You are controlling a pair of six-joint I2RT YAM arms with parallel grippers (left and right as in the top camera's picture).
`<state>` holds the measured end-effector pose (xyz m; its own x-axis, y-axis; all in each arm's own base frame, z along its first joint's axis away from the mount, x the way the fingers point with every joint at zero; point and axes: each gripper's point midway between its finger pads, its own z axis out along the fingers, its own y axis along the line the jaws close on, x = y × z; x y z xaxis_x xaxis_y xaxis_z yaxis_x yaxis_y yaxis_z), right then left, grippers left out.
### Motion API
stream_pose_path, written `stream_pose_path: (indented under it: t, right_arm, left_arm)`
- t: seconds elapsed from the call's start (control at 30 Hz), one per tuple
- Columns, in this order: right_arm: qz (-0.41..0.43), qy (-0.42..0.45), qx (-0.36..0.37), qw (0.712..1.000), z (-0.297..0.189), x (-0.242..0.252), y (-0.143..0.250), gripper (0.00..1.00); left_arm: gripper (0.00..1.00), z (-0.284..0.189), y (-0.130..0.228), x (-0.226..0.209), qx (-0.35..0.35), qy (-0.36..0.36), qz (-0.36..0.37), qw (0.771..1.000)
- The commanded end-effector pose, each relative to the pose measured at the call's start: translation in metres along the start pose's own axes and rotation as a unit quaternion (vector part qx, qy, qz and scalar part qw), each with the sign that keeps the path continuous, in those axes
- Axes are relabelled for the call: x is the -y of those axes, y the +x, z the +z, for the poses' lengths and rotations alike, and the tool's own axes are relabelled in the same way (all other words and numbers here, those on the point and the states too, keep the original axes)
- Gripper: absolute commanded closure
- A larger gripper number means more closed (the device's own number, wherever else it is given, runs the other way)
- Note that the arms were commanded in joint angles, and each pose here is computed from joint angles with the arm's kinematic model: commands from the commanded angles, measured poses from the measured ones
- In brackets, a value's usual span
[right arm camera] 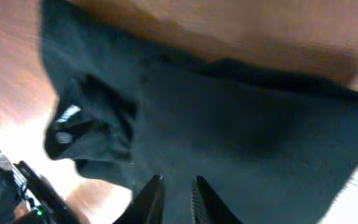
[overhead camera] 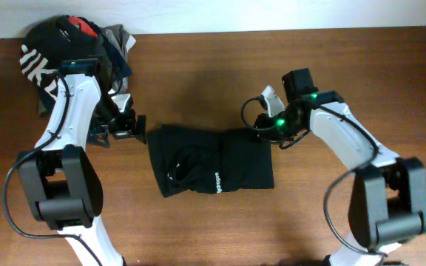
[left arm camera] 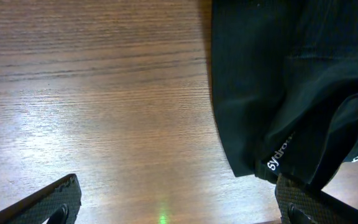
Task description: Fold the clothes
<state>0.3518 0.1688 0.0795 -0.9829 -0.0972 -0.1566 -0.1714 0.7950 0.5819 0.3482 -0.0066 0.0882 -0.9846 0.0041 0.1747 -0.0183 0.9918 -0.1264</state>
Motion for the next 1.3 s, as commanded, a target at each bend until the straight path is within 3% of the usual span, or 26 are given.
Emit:
stream_pose_path:
  t: [0.0, 0.13, 0.3, 0.63, 0.73, 1.0, 1.17, 1.27]
  right_arm:
    - [0.009, -0.015, -0.023, 1.000, 0.029, 0.013, 0.007, 0.80]
    - [0.009, -0.006, -0.015, 1.000, 0.033, 0.020, 0.002, 0.74]
    - [0.036, 0.040, -0.007, 0.999, 0.020, 0.033, -0.004, 0.75]
    - [-0.012, 0.071, 0.059, 0.996, -0.109, -0.027, -0.024, 0.70]
    - [-0.015, 0.117, 0.074, 0.990, -0.146, -0.035, -0.010, 0.67]
    - [0.010, 0.142, 0.103, 0.985, -0.191, -0.053, 0.029, 0.65]
    - [-0.002, 0.139, 0.123, 0.983, -0.212, -0.068, 0.051, 0.62]
    - [0.003, 0.146, 0.112, 0.983, -0.217, -0.069, 0.068, 0.61]
  left_arm:
    - [0.01, -0.006, 0.002, 0.002, 0.010, 0.009, -0.004, 1.000]
    - [0.01, -0.006, 0.001, 0.002, 0.011, 0.009, -0.004, 1.000]
    - [0.01, -0.007, 0.001, 0.005, 0.013, 0.018, -0.004, 1.000]
    - [0.01, -0.003, -0.012, 0.013, 0.037, 0.042, 0.001, 0.998]
    - [0.01, 0.008, -0.011, 0.015, 0.035, 0.052, 0.000, 0.998]
    - [0.01, 0.020, -0.012, 0.017, 0.034, 0.064, -0.016, 0.997]
    - [0.01, 0.009, -0.010, 0.062, 0.048, 0.184, 0.075, 0.979]
    - [0.01, 0.001, -0.010, 0.076, 0.055, 0.221, 0.077, 0.971]
